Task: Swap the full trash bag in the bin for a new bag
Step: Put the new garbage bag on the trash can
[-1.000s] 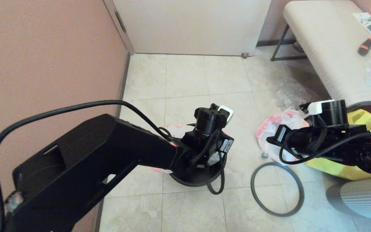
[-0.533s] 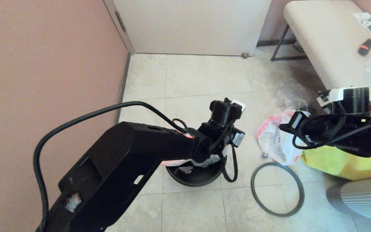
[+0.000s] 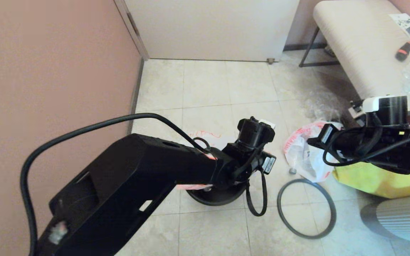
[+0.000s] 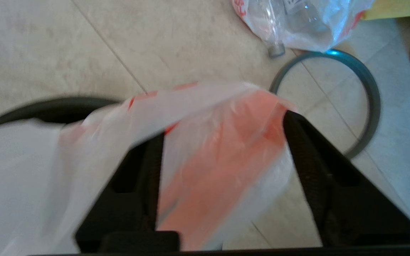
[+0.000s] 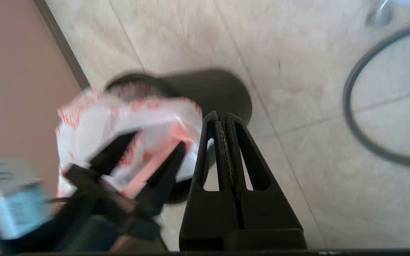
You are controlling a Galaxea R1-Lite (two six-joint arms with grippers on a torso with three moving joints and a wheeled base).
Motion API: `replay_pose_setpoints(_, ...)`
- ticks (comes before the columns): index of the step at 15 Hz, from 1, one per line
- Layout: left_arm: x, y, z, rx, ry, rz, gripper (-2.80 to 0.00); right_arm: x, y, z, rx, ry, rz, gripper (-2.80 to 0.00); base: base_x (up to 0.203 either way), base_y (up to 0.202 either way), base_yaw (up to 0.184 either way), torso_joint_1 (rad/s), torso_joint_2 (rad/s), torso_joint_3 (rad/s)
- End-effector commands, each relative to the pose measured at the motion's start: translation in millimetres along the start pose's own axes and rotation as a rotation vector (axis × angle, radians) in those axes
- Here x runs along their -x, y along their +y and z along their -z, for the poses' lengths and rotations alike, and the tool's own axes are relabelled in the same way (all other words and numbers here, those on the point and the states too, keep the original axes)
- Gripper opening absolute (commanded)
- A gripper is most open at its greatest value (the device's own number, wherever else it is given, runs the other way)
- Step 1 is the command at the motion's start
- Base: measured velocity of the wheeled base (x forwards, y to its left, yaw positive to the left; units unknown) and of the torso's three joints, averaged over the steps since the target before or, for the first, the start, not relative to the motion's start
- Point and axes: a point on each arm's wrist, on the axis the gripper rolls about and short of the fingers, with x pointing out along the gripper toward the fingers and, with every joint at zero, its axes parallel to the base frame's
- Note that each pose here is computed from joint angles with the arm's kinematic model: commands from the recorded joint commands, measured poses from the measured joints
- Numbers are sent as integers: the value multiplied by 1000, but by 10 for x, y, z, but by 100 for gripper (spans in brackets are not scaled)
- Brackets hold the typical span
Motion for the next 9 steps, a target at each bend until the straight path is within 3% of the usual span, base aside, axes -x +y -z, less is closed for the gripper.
replay_pose_setpoints(1,378,98,-170,22,-26,5,0,32,73,25,6,12,-13,-280,0,0,0,0,0,0)
replay_pose_setpoints(6,962,226,-73,148,-5,19,0,53,324,193,47,80,-7,-280,0,0,0,0,0,0)
replay_pose_setpoints(7,1044,291,-55,175,0,10,-280,14,384,268,73,80,9,-280,0,0,0,0,0,0)
replay_pose_setpoints(9,1210,492,25,228,23,-26,-280,-136,524,497,160,98,52,-280,0,0,0,0,0,0)
